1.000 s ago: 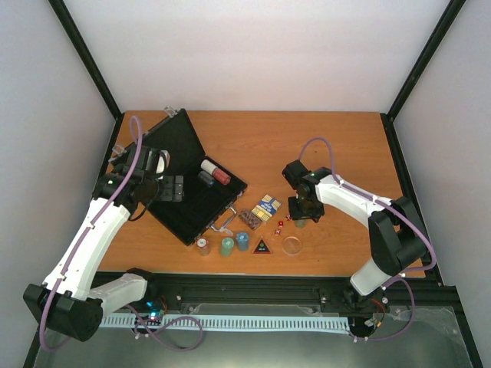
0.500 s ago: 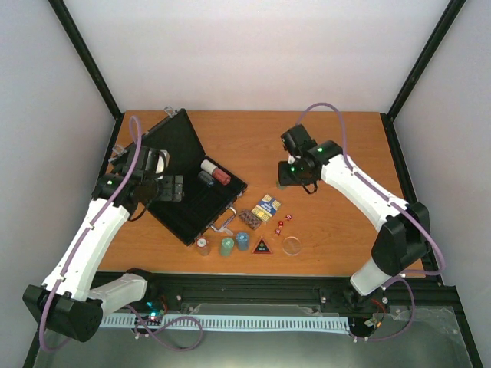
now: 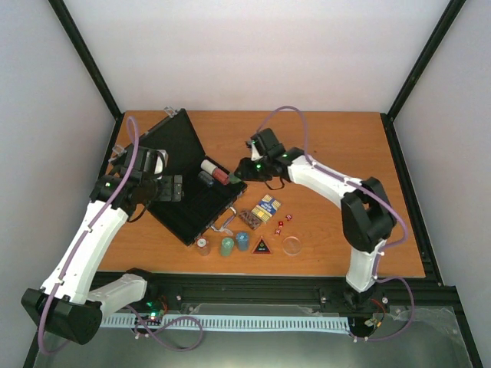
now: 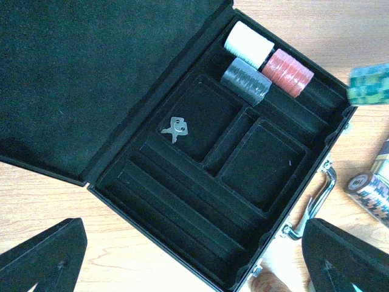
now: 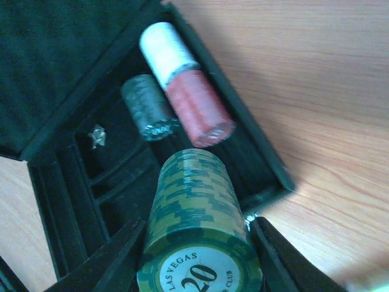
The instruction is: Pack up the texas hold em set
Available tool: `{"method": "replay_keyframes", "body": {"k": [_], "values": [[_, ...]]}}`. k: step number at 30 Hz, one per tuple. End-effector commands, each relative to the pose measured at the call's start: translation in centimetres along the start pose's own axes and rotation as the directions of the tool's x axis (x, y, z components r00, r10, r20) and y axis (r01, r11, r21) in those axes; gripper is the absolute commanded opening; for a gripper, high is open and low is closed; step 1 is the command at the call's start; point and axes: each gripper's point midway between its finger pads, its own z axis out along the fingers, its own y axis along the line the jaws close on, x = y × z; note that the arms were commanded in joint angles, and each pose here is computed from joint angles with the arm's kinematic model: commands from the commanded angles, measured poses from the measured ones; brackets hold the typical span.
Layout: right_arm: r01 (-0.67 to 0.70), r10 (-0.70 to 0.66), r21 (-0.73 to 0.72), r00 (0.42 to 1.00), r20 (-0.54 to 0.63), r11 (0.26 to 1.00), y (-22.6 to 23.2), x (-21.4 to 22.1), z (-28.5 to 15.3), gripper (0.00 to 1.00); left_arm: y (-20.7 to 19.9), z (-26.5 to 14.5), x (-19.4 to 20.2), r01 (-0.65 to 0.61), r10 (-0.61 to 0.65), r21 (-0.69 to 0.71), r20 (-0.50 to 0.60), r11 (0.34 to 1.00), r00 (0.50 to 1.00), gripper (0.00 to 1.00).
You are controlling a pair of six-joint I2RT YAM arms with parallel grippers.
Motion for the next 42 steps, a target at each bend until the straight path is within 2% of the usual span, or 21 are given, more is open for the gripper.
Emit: {"method": "replay_keyframes", "body": {"k": [1,7,19,26,33,39,40,42], "values": [[0.081,-0.052,-0.179,0.985,0.162,0.98,6.6,-4.2,0.3,0.03,-0.3,-1.3,-1.1,0.021,-0.022,0.02,0.049,1.0,0.999,1.0],[0.126,-0.097,-0.16,0.979,0.181,0.979,8.4,-3.4,2.8,0.03,-0.4,-1.4,-1.0,0.025,-0.026,0.026,0.049,0.999,0.998,1.0],[0.098,-0.082,-0.115,0.988,0.131,0.989,6.6,-1.0,7.1,0.03,-0.3,-1.0,-0.5,0.02,-0.021,0.021,0.031,1.0,0.999,1.0],[0.123,-0.109,-0.092,0.983,0.149,0.988,6.7,-0.3,9.1,0.03,-0.4,-0.7,0.0,0.011,-0.011,0.024,0.014,1.0,1.0,1.0],[0.146,-0.133,-0.051,0.97,0.203,0.988,6.6,-1.4,11.4,0.03,-0.5,-0.4,0.1,0.0,0.0,0.03,0.004,1.0,1.0,1.0],[0.141,-0.138,-0.001,0.97,0.199,0.99,5.6,-1.3,12.5,0.03,-0.5,-0.1,0.2,-0.006,0.006,0.028,-0.004,1.0,1.0,1.0],[0.141,-0.14,0.01,0.971,0.195,0.99,5.4,-1.1,12.4,0.06,-0.5,0.0,0.3,-0.006,0.006,0.027,-0.006,1.0,1.0,1.0],[0.147,-0.15,0.029,0.971,0.189,0.989,5.0,-0.7,12.0,0.27,-0.4,0.0,0.4,-0.006,0.006,0.024,-0.009,1.0,1.0,1.0]]}}
